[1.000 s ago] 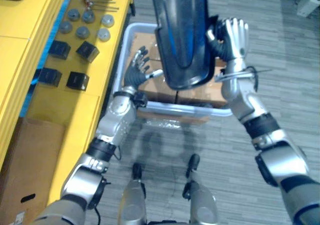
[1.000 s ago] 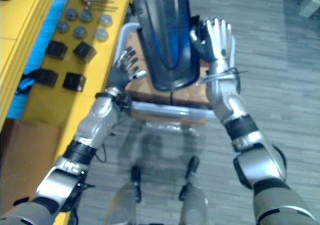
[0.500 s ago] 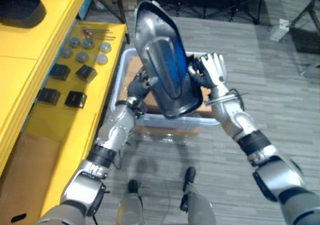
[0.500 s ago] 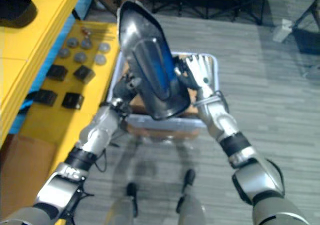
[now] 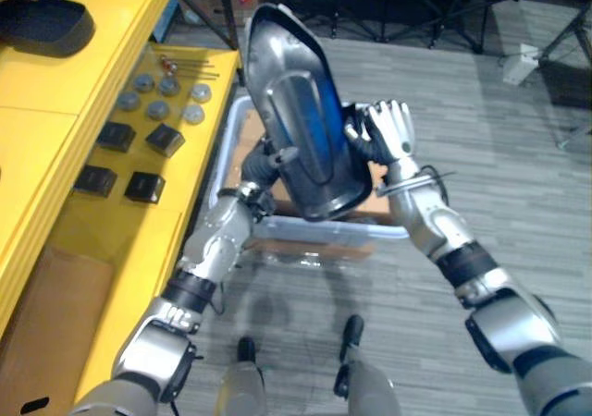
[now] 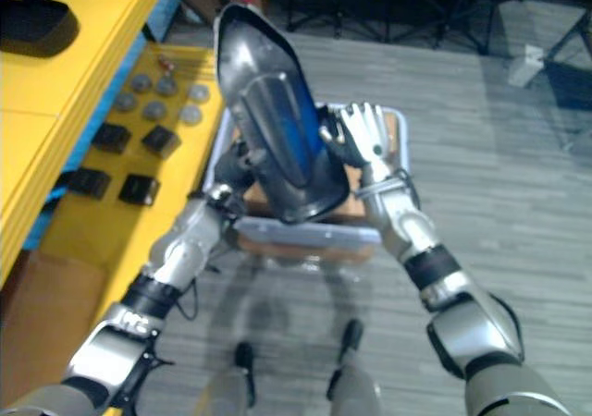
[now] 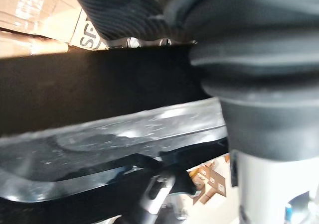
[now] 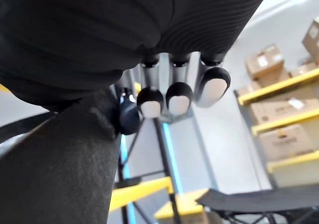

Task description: Walk over and take plastic housings, then place them on the shelf

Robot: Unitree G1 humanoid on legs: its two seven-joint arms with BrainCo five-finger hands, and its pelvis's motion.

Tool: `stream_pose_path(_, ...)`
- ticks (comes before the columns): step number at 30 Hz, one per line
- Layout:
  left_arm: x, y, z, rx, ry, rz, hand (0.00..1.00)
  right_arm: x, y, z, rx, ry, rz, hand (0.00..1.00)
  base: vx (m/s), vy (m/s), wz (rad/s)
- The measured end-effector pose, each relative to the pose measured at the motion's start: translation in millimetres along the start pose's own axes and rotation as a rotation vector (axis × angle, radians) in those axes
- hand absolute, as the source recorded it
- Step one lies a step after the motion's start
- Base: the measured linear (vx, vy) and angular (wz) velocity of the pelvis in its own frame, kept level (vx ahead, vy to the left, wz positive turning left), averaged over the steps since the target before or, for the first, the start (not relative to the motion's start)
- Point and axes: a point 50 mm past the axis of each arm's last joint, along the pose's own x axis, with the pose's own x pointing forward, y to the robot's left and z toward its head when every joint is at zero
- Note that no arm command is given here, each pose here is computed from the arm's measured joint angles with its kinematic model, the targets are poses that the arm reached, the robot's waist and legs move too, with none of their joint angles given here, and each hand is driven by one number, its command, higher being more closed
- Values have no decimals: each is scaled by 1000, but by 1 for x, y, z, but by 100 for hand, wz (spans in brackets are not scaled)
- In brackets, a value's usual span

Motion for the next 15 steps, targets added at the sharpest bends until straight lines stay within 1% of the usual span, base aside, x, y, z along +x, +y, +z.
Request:
stream_pose_path(3, 1, -3, -6, 20, 25, 11, 0, -1, 2, -1, -3, 11, 4, 100, -49, -14, -1)
stream_pose_path(5, 1, -4, -8, 49, 33, 28, 0, -1, 2, 2, 33, 25, -19, 100, -48, -16, 0)
stream_pose_path(6, 1, -4, -9, 55, 34, 33, 100, -1, 2, 2, 44, 32, -24, 100, -34, -21, -1)
stream_pose_path(10, 2, -6, -15, 123, 45, 64, 100, 0, 2, 3, 100, 66, -47, 100, 0, 0, 0)
stream_pose_path(11, 1, -6, -17, 160, 41, 79, 100, 0, 2, 3, 116, 76, -62, 100, 0, 0, 0)
stream_pose_path(15, -3, -2, -20, 185, 7, 153, 100, 0, 4, 8, 154, 87, -71, 100, 8, -1, 0)
